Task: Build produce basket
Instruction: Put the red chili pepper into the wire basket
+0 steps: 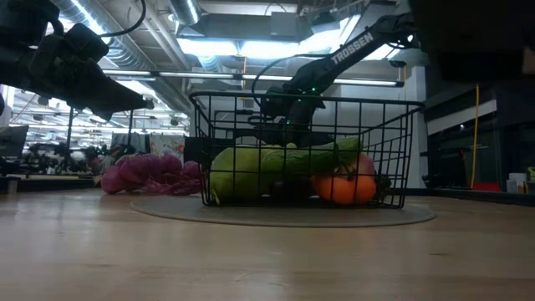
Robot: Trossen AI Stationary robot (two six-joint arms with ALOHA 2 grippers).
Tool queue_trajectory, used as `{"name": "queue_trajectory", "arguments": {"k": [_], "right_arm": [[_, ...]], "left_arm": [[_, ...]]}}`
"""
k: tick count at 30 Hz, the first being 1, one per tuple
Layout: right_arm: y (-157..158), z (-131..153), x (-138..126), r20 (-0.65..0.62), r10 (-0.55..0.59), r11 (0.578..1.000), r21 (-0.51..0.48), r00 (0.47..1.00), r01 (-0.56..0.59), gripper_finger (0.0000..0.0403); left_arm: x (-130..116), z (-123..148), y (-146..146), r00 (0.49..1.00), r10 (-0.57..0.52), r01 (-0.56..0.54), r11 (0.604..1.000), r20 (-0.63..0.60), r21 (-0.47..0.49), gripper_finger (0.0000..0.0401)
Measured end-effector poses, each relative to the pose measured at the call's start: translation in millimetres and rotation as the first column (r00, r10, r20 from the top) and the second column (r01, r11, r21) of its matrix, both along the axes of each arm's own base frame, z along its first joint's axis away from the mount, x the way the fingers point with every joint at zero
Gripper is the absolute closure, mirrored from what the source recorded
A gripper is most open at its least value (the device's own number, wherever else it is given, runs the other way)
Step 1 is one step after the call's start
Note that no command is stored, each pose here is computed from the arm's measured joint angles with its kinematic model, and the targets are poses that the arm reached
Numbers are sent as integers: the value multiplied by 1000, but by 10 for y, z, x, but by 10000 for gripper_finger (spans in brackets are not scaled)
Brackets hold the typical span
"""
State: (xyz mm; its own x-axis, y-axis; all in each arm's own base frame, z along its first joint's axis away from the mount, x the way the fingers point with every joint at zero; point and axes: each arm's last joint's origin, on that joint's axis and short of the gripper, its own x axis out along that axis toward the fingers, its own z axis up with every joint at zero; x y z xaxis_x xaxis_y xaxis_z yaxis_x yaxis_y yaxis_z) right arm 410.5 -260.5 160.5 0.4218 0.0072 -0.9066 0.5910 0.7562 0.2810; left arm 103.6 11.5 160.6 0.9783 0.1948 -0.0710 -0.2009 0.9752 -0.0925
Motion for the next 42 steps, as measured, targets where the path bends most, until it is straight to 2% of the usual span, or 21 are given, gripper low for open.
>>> {"name": "queue_trajectory", "arguments": {"k": [11, 14, 19, 29, 37, 42], "right_arm": [[0, 0, 0, 0, 28, 1000, -13, 1000, -28, 221], [4, -1, -3, -2, 100, 994, -39, 995, -100, 221], [41, -4, -14, 31, 277, 961, -29, 960, -276, 221], [116, -10, 12, 17, 368, 929, -53, 930, -366, 221], [196, -34, -62, -80, 372, 928, 12, 925, -372, 221], [164, -23, -89, -209, 277, 951, -76, 938, -298, 221]], "left_arm": [[0, 0, 0, 1000, 0, 0, 1000, 0, 0, 305], [0, 0, 0, 1000, 0, 0, 1000, 0, 0, 305], [0, 1, 0, 1000, 0, 0, 1000, 1, 0, 305], [0, 1, 0, 1000, 0, 0, 1000, 1, 0, 305], [0, 1, 0, 1000, 0, 0, 1000, 0, 0, 305], [0, 0, 0, 1000, 0, 0, 1000, 0, 0, 305]]}}
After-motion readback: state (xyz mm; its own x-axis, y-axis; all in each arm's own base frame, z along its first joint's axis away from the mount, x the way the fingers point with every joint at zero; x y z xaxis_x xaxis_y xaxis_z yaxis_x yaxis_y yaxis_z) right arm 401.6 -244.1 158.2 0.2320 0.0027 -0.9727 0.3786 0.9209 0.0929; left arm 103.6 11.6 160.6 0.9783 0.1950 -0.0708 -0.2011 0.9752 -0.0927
